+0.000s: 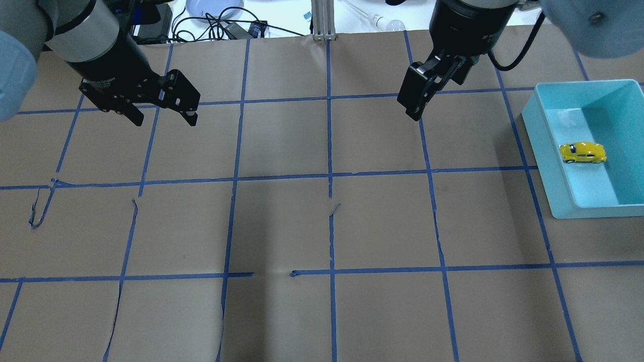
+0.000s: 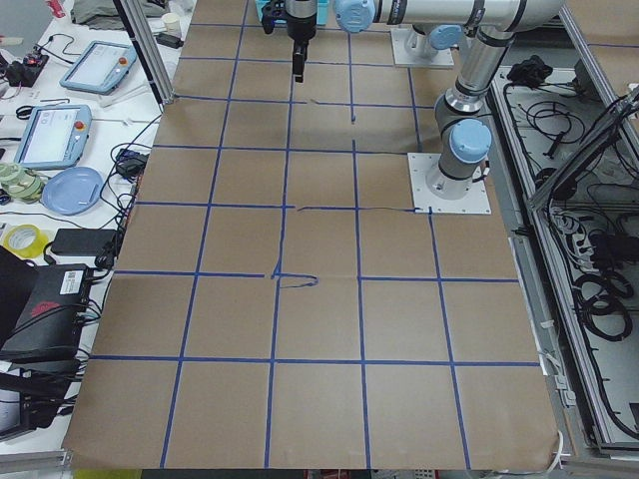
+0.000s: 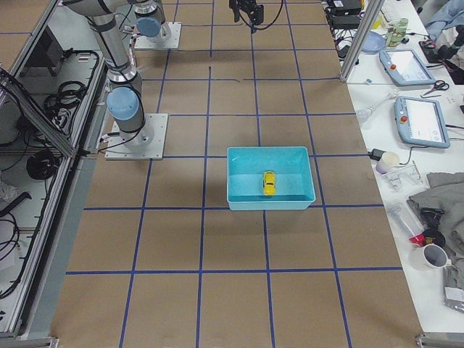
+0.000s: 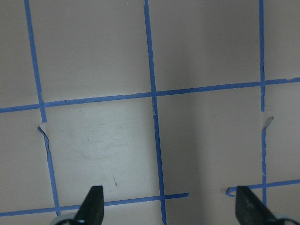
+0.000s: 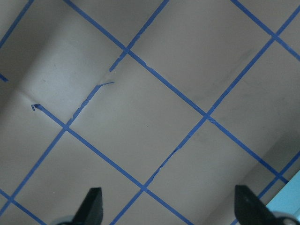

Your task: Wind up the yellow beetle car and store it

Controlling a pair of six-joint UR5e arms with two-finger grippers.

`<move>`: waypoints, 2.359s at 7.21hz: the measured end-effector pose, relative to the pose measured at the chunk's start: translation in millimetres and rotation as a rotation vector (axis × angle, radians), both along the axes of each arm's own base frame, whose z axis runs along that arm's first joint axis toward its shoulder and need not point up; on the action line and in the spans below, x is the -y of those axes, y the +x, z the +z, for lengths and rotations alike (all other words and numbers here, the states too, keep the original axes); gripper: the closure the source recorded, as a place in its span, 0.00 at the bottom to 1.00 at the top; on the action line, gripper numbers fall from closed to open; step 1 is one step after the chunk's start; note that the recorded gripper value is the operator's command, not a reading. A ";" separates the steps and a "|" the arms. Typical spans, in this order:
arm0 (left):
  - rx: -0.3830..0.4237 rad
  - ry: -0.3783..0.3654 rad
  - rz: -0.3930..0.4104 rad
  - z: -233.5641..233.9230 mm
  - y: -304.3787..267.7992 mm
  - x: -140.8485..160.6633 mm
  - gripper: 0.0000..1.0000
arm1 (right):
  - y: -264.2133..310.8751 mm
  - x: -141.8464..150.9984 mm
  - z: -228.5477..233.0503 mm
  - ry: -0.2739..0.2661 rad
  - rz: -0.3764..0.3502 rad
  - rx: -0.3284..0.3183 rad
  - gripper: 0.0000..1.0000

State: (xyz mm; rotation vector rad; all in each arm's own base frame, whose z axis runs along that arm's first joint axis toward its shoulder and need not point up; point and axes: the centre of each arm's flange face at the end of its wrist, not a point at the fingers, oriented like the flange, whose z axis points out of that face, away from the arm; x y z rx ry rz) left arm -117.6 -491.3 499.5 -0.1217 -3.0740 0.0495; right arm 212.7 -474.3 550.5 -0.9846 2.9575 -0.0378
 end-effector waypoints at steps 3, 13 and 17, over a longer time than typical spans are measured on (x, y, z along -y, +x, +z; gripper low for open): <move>-0.009 -0.003 -0.006 1.0 -2.4 -1.3 0.00 | 15.1 1.8 -6.6 0.013 -0.232 0.027 0.00; 0.056 -0.038 -0.006 7.8 2.9 -0.7 0.00 | -22.0 46.2 -26.0 -0.057 -0.599 -0.014 0.00; 0.047 -0.039 0.000 8.2 1.6 -4.0 0.00 | -30.1 47.8 -28.2 -0.047 -0.614 -0.013 0.00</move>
